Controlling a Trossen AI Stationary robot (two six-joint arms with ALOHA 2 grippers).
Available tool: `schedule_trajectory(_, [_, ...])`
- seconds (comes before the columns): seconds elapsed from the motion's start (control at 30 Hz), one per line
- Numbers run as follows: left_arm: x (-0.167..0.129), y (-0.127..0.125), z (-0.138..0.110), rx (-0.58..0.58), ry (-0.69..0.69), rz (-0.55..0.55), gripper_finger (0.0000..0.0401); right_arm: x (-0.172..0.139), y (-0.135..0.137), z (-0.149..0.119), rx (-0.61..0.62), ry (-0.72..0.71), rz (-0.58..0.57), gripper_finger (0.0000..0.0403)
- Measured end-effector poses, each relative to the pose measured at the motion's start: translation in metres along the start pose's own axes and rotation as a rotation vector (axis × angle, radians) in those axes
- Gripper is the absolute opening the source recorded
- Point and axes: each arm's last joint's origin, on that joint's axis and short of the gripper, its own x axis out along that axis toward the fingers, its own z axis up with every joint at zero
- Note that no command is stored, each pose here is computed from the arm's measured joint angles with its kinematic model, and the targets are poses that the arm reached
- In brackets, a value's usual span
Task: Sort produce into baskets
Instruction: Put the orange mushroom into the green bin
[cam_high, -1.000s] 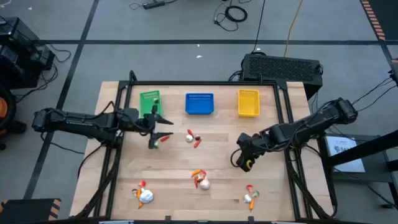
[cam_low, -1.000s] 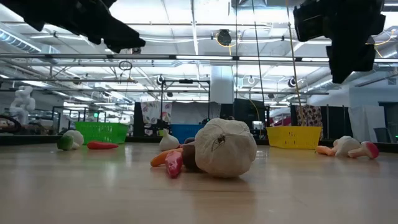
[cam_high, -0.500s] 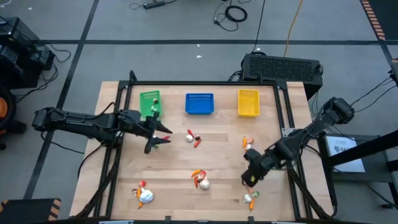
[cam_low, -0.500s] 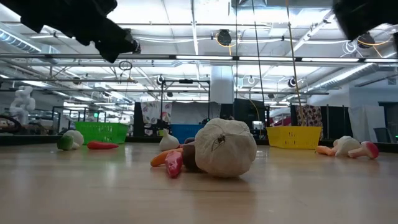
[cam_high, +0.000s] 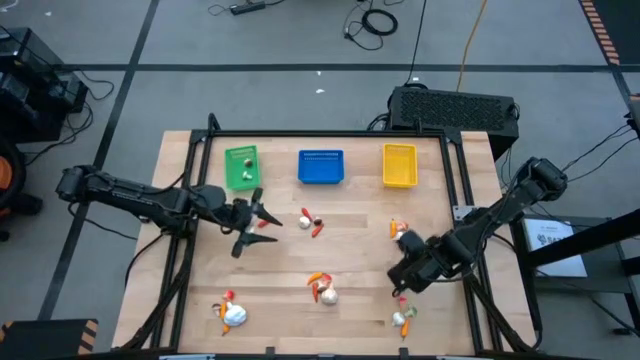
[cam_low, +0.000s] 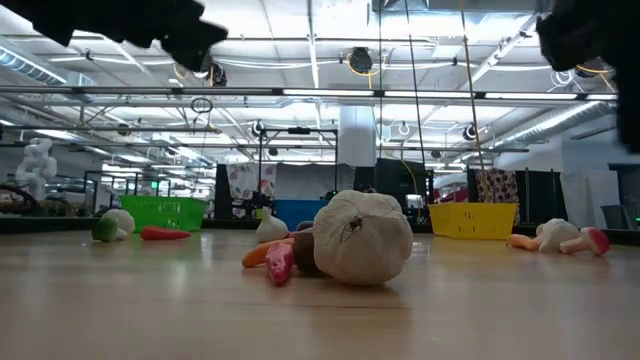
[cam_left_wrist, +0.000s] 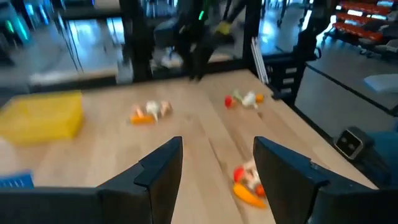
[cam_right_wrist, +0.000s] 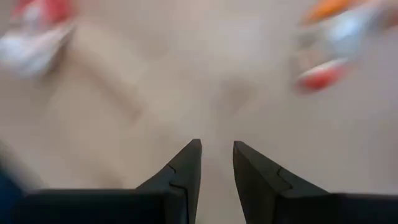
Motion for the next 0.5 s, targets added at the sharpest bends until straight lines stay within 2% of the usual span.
schedule_trajectory(0.17, [0.002, 0.001, 0.002, 0.013, -0.026, 0.003, 0.0206, 0.006, -0.013, 0.011, 0.025, -0.005, -0.163, 0.009])
schedule_trajectory(0.3, [0.003, 0.001, 0.001, 0.014, -0.019, 0.003, 0.0206, 0.018, -0.018, 0.022, 0.008, -0.006, -0.184, 0.0116])
schedule_trajectory(0.4, [0.003, 0.001, 0.001, 0.01, -0.018, 0.003, 0.0206, 0.029, -0.022, 0.029, -0.007, -0.009, -0.171, 0.0146])
schedule_trajectory(0.5, [0.003, 0.001, 0.0, 0.002, -0.01, 0.002, 0.0206, 0.039, -0.032, 0.035, 0.006, -0.007, -0.211, 0.0178])
